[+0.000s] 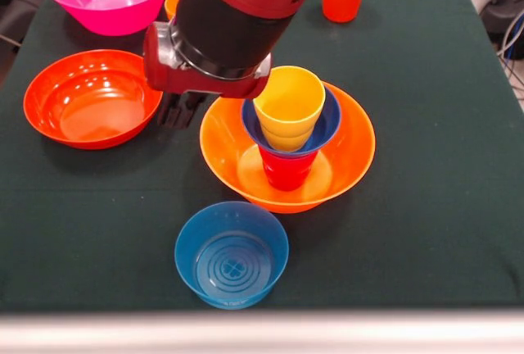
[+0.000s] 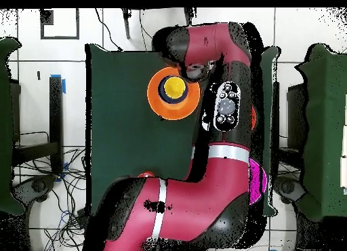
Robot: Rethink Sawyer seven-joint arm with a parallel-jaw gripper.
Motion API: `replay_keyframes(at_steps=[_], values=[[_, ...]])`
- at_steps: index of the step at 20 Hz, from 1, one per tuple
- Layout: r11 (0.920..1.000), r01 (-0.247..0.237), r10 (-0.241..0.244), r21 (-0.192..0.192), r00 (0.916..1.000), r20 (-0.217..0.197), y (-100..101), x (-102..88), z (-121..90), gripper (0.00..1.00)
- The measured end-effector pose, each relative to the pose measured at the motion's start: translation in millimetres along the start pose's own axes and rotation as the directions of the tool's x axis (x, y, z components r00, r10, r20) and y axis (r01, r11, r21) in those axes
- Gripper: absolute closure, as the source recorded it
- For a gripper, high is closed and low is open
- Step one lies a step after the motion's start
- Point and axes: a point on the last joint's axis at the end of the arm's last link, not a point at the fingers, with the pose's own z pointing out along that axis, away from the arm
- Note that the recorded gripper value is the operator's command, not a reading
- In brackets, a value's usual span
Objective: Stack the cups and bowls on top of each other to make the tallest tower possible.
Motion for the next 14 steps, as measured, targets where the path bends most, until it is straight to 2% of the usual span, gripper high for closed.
replay_keyframes(at_steps=[7,9,14], values=[[0.9999,-0.014,0.014,-0.009,0.9988,0.046,-10.2,-12.3,7.7,1.00],[0.9995,-0.023,0.024,-0.023,0.9981,0.056,-10.8,-16.5,10.3,1.00],[0.9943,-0.048,0.057,-0.095,0.9943,0.090,-3.4,-31.6,18.4,1.00]])
